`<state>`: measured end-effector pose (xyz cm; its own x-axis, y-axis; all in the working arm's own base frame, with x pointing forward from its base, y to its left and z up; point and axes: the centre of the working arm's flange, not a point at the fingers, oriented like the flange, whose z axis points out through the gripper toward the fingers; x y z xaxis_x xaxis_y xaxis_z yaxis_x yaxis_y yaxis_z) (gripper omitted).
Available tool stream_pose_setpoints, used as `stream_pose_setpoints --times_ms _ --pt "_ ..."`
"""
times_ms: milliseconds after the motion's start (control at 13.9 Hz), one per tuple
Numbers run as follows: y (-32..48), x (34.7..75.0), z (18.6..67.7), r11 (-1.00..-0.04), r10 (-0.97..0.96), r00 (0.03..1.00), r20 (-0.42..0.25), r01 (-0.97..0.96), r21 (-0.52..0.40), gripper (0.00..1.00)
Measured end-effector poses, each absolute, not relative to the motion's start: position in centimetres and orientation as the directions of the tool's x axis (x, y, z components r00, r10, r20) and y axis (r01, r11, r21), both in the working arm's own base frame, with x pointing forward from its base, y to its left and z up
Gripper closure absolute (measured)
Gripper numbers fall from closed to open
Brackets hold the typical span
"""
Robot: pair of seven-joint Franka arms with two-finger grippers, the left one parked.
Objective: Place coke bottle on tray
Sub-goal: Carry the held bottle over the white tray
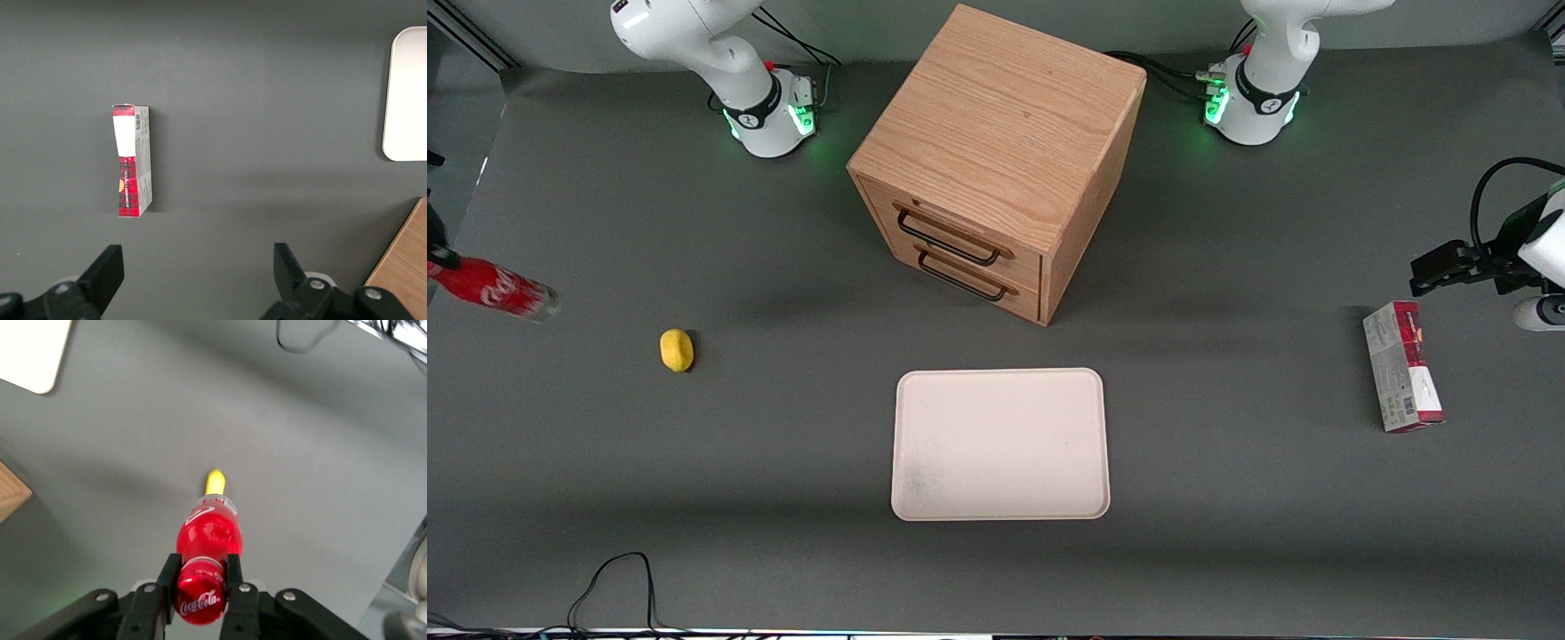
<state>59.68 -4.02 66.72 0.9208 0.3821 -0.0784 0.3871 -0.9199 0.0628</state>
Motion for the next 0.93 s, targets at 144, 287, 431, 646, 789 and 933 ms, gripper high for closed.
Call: stream_pose_setpoints --times_ms 144,287,431,646,789,933 --pt "1.7 62.1 65.4 -0.924 0.37 0.925 -0.083 0.376 0.066 0.69" --pt "8.2 63.1 63.9 -0.94 0.335 0.939 -0.077 0.339 0.05 0.69" --pt "14.3 63.0 63.0 -0.95 0.308 0.949 -0.072 0.311 0.026 0.69" --pt "21.7 62.3 61.6 -0.951 0.308 0.949 -0.068 0.308 -0.007 0.69" --pt "26.5 61.6 60.7 -0.947 0.321 0.946 -0.043 0.32 -0.009 0.69" --pt "31.2 60.6 59.7 -0.943 0.333 0.943 -0.012 0.333 -0.001 0.69"
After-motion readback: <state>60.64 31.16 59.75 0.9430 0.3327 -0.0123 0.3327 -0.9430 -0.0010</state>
